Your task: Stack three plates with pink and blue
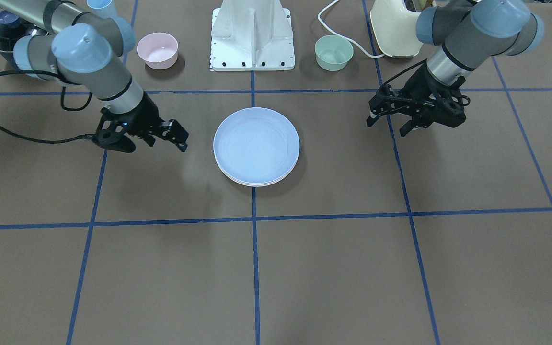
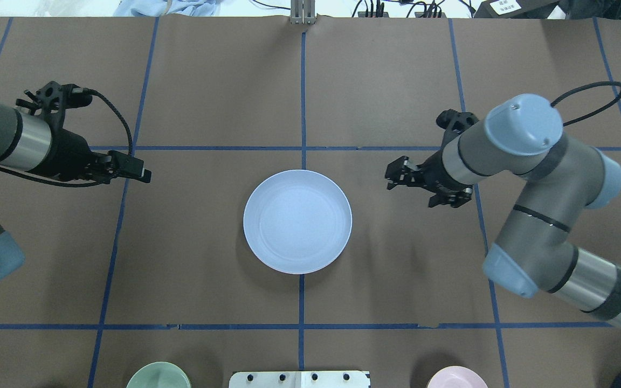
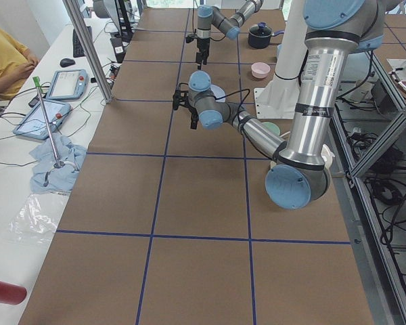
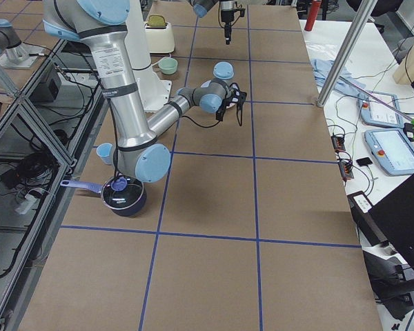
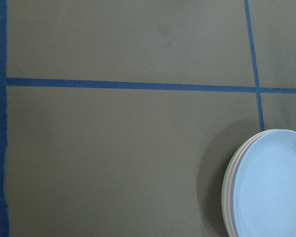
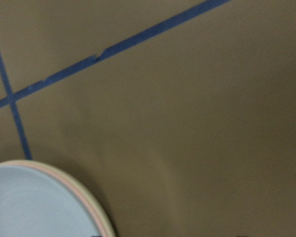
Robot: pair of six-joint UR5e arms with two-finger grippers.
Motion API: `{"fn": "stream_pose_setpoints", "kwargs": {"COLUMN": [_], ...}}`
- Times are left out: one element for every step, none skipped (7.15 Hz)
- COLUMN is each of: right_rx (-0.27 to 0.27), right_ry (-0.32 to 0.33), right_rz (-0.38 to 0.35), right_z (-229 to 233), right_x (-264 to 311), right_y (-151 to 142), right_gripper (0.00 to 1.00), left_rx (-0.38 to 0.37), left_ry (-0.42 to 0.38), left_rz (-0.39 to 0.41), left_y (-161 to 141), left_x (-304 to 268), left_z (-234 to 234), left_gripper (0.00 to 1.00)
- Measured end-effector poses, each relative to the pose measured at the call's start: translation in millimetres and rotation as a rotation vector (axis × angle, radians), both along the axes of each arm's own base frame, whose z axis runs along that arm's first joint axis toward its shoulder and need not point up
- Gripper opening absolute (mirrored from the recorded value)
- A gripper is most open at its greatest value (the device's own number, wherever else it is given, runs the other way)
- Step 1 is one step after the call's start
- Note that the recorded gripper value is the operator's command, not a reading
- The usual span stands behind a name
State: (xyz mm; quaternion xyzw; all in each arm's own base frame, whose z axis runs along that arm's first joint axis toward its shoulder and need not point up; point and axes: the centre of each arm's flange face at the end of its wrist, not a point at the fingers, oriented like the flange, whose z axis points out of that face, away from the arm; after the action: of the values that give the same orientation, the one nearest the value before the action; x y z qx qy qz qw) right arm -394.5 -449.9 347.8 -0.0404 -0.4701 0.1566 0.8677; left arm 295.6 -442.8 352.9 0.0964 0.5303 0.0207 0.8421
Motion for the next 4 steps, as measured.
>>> {"fn": "stream_pose_setpoints", "kwargs": {"right_rx": [0.054,0.108,0.161,0.199], "right_ry": [0.049,0.089,0.127,0.156], "right_rz": [-0.037,-0.077,-0.116,-0.148], "right_z": [41.9,80.8,120.9,157.8], "right_x": [45.4,95.7,151.8,204.8], "right_y": [-12.6,-23.3,-31.1,-36.6], "right_gripper": [1.0,1.0,1.0,1.0], "left_rx": [0.047,0.104,0.173,0.231], "left_ry": [-0.041,-0.09,-0.147,-0.2], "left_rz": [0.005,0.009,0.015,0.025], "left_y": [-2.8,-6.3,-12.7,-23.2], "left_x": [-22.3,-52.2,-90.7,-129.9], "left_z": [23.5,50.2,79.2,109.0], "left_gripper": [1.0,1.0,1.0,1.0]}}
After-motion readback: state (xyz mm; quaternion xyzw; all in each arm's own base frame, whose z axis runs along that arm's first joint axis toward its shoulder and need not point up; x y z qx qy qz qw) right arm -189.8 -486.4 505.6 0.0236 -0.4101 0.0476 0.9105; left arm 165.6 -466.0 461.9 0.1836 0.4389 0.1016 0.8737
